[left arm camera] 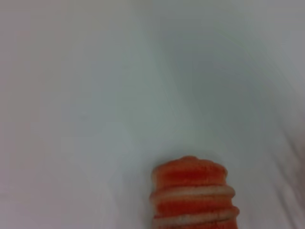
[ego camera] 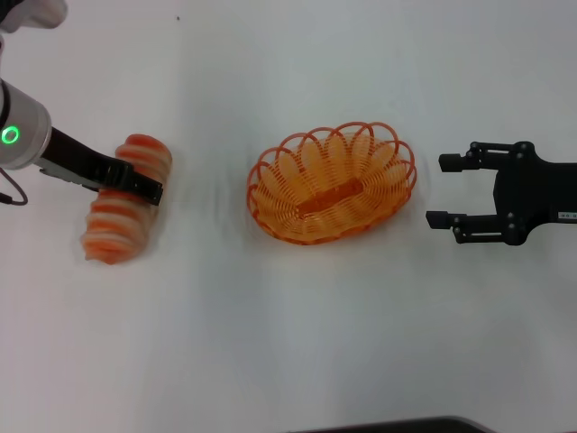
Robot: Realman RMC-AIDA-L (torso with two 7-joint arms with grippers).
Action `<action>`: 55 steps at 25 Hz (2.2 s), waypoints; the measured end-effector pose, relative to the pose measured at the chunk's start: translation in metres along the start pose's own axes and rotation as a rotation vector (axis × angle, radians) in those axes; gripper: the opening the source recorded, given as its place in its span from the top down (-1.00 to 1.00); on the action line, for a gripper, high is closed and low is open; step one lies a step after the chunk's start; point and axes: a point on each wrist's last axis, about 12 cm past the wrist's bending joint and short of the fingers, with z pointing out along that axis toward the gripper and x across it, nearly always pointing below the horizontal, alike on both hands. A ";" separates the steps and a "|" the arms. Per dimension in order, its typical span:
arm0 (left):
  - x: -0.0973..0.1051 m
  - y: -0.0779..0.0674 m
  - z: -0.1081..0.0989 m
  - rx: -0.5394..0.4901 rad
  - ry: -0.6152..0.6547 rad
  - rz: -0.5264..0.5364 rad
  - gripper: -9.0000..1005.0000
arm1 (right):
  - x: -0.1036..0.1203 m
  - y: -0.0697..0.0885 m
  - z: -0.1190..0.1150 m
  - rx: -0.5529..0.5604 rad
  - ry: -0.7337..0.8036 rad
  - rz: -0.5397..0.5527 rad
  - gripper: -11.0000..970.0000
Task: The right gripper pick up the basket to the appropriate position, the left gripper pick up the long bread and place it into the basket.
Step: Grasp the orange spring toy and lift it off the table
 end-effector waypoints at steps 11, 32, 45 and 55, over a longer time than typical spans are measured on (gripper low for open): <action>0.001 0.000 0.002 -0.039 0.020 0.001 -0.86 | 0.000 0.000 0.000 -0.003 -0.001 0.001 -0.64; 0.003 -0.002 0.007 -0.033 0.049 0.011 -0.81 | 0.001 0.000 0.000 0.003 -0.004 0.008 -0.64; 0.003 -0.002 0.005 -0.037 0.056 0.022 -0.68 | 0.000 0.000 -0.001 0.005 -0.006 0.009 -0.64; 0.004 -0.002 0.006 -0.035 0.061 0.029 -0.24 | 0.001 0.000 -0.001 0.003 -0.003 0.011 -0.64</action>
